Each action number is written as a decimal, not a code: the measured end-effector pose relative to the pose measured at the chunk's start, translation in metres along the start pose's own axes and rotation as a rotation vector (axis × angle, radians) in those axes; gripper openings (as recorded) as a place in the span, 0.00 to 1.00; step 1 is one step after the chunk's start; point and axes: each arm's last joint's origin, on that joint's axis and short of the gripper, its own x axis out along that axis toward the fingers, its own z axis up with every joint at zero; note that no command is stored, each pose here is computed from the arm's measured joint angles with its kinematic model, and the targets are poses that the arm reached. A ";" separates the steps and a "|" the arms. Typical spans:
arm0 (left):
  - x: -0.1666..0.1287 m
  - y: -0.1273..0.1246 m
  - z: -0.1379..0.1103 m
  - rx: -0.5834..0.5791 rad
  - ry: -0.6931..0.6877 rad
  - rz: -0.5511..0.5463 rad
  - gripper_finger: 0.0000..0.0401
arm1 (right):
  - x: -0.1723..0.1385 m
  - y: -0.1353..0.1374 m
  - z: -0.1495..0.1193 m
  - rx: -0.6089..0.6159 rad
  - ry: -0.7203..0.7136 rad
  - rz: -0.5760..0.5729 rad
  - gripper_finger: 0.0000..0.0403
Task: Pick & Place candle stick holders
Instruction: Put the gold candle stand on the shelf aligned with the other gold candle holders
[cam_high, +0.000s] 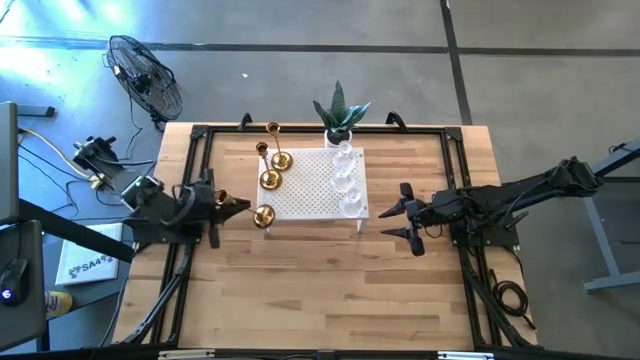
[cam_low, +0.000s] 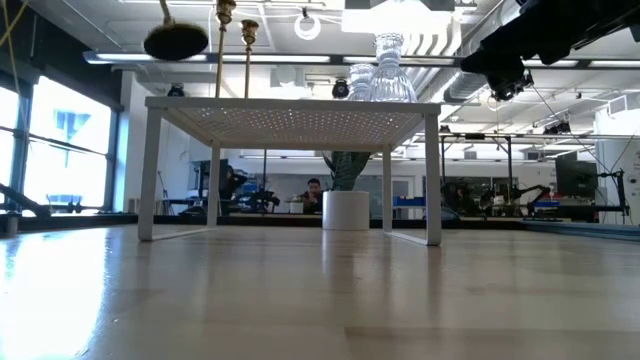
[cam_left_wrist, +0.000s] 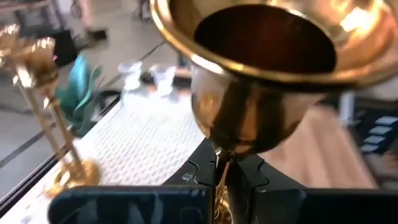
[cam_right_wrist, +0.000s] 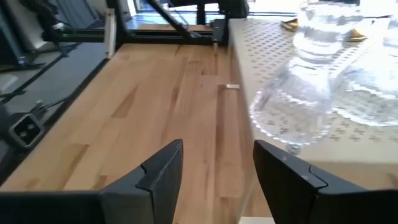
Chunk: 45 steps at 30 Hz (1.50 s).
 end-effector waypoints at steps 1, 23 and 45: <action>-0.001 0.001 -0.001 -0.011 -0.024 -0.019 0.02 | 0.000 0.000 0.000 0.000 -0.002 -0.013 0.47; 0.023 0.026 0.011 -0.097 -0.114 -0.002 0.02 | 0.000 -0.001 0.000 0.043 0.004 -0.020 0.47; 0.051 0.036 0.008 -0.101 0.152 0.037 0.02 | 0.000 -0.002 -0.001 -0.003 0.005 -0.059 0.47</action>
